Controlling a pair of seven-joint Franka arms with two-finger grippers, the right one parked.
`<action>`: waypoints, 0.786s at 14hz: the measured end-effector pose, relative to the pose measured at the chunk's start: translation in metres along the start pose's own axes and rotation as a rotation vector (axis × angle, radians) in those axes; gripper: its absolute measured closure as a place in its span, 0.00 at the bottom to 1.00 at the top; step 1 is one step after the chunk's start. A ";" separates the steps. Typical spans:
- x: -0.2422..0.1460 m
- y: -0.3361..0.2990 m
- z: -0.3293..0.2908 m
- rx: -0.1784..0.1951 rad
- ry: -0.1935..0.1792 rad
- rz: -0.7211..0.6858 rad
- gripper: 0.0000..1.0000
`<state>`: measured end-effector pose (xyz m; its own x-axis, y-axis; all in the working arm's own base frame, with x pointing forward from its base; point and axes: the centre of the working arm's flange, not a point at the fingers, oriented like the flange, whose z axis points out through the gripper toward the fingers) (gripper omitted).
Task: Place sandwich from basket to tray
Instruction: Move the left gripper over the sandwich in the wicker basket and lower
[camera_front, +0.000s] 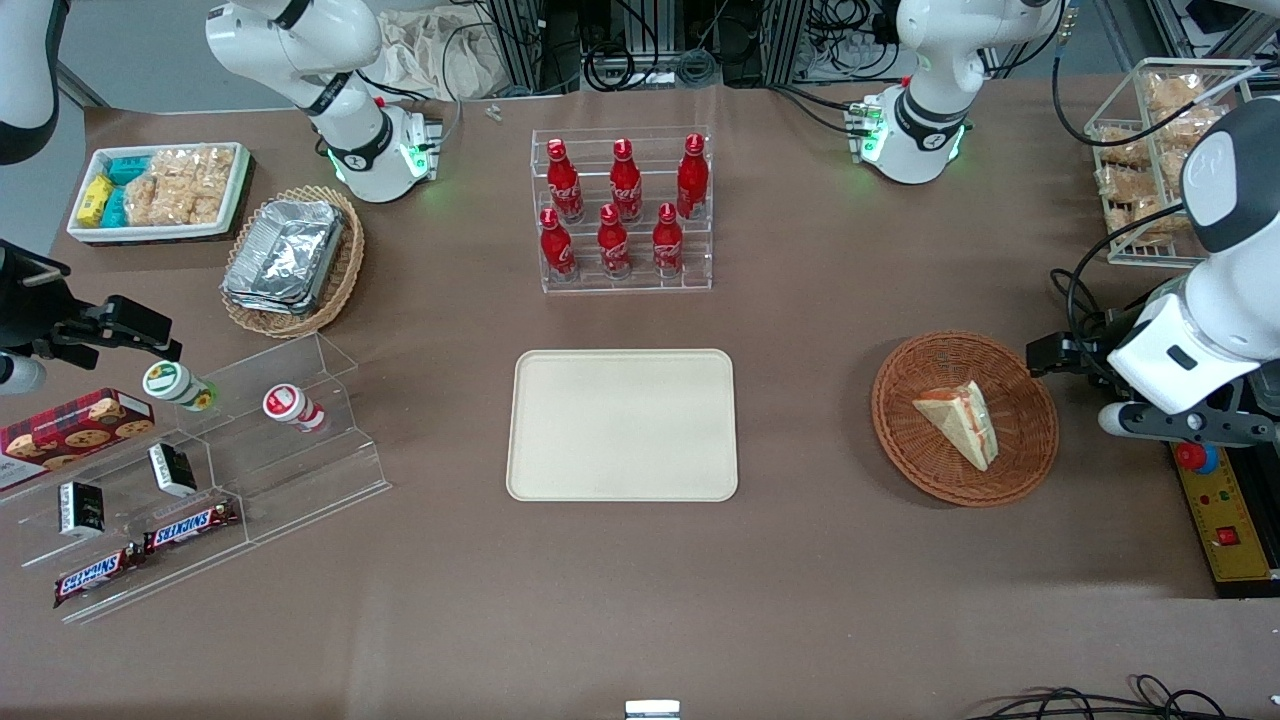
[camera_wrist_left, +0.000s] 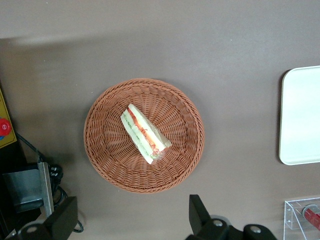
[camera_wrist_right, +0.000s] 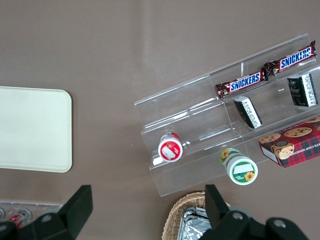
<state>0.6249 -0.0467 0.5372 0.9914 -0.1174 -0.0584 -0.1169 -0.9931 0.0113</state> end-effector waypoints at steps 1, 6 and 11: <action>0.001 0.000 0.001 -0.001 -0.002 0.000 0.00; 0.005 0.008 0.012 0.006 -0.019 0.011 0.00; 0.016 0.044 0.059 0.067 -0.064 -0.104 0.00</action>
<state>0.6319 -0.0921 0.4774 0.9928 -0.0114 -0.1196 -0.0192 -0.9977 -0.0645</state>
